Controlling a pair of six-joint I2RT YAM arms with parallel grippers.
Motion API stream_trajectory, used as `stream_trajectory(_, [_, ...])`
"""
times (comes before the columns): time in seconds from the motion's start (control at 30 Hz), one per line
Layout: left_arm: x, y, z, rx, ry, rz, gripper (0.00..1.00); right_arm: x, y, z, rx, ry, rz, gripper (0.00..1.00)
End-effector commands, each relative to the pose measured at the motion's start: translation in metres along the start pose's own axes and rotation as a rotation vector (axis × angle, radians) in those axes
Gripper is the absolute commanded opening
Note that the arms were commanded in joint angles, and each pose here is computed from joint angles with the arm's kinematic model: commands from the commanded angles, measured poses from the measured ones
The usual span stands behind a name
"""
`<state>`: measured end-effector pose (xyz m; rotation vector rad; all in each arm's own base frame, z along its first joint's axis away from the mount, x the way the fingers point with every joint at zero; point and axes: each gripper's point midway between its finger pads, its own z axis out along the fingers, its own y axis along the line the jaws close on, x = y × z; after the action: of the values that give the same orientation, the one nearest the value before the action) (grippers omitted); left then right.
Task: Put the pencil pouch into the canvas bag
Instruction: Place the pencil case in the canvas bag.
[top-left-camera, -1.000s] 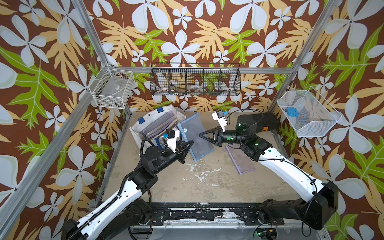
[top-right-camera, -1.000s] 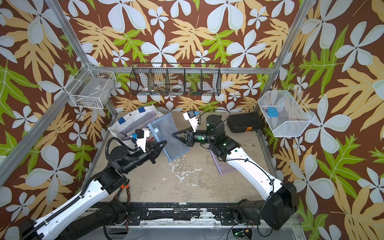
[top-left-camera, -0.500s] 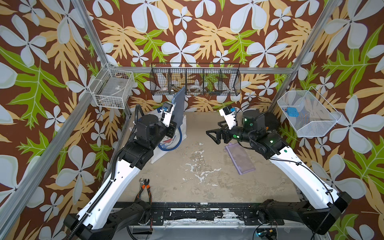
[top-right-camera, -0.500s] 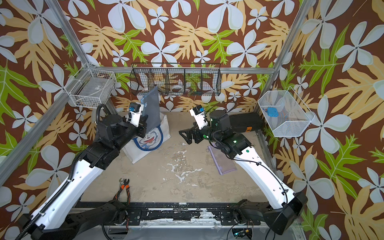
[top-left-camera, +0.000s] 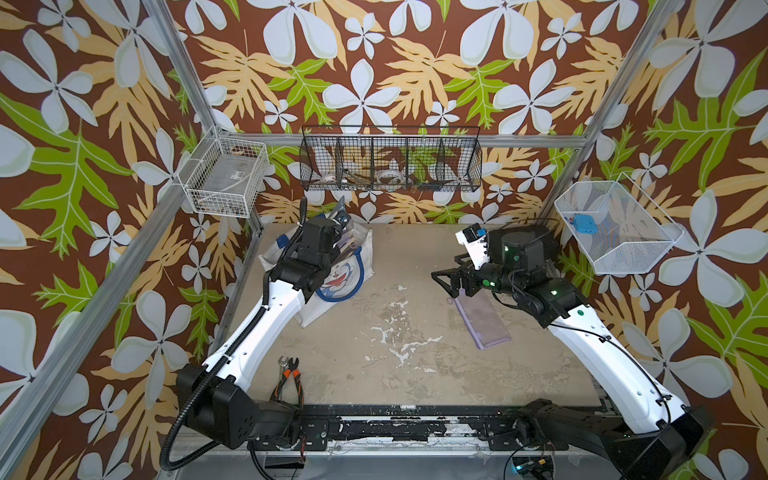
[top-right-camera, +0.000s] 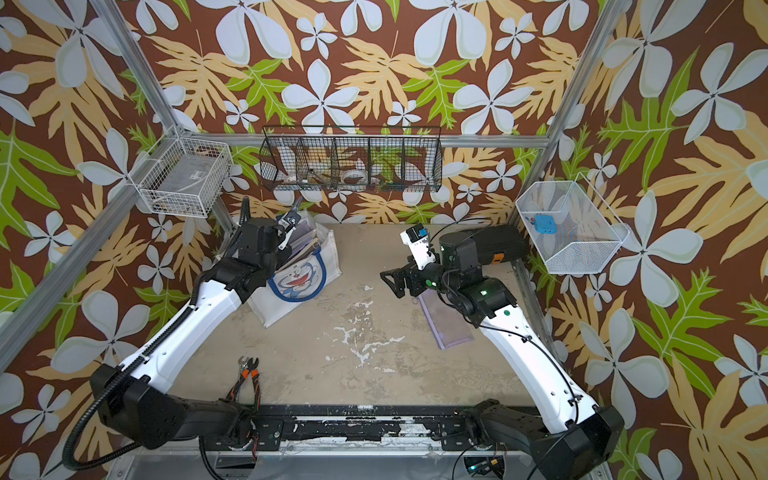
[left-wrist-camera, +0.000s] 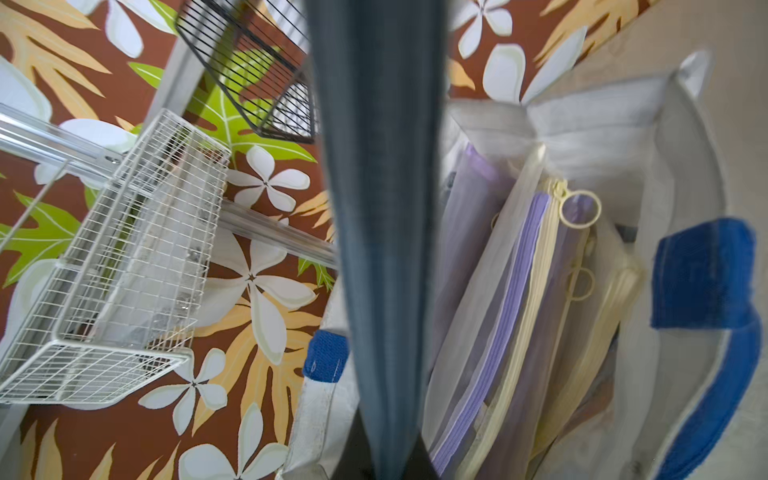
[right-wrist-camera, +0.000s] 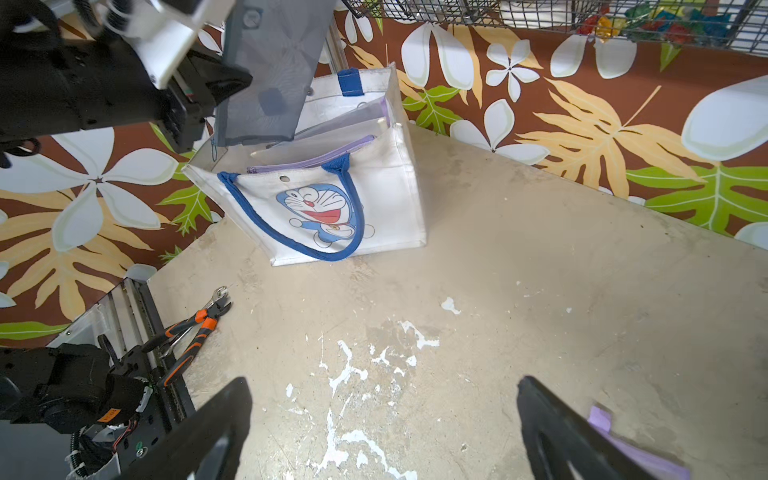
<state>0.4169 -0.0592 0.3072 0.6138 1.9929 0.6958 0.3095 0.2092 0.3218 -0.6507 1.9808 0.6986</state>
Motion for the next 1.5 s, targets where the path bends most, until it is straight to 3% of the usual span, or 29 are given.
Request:
stream_trajectory(0.0, [0.005, -0.003, 0.011, 0.008, 0.020, 0.035, 0.00, -0.006, 0.003, 0.000, -0.037, -0.034, -0.023, 0.99])
stream_trajectory(0.4, [0.034, -0.025, 0.028, 0.091, 0.102, 0.071, 0.00, -0.001, 0.002, -0.003, -0.075, -0.042, -0.015, 0.93])
stream_trajectory(0.57, [0.048, -0.036, 0.052, 0.095, 0.172, 0.097, 0.00, -0.002, 0.001, -0.010, -0.064, -0.063, -0.021, 0.93])
stream_trajectory(0.83, [0.040, -0.046, 0.076, 0.119, 0.205, 0.096, 0.00, -0.004, -0.006, -0.021, -0.027, -0.098, -0.023, 0.92])
stream_trajectory(0.93, [0.035, -0.047, 0.079, 0.125, 0.215, 0.044, 0.00, -0.004, -0.007, -0.020, -0.026, -0.101, -0.024, 0.91])
stream_trajectory(1.07, [0.033, -0.052, 0.072, 0.175, 0.211, -0.017, 0.27, -0.004, -0.009, -0.020, -0.021, -0.099, -0.025, 0.91])
stream_trajectory(1.13, [0.034, -0.052, 0.067, 0.188, 0.218, -0.053, 0.47, -0.005, -0.009, -0.020, -0.018, -0.101, -0.026, 0.91])
stream_trajectory(1.2, [0.033, -0.051, 0.060, 0.199, 0.214, -0.093, 0.55, -0.004, -0.009, -0.020, -0.017, -0.098, -0.027, 0.91])
stream_trajectory(1.47, [0.003, -0.043, 0.035, 0.289, 0.095, -0.250, 0.48, 0.001, -0.016, -0.015, 0.009, -0.078, -0.016, 0.90])
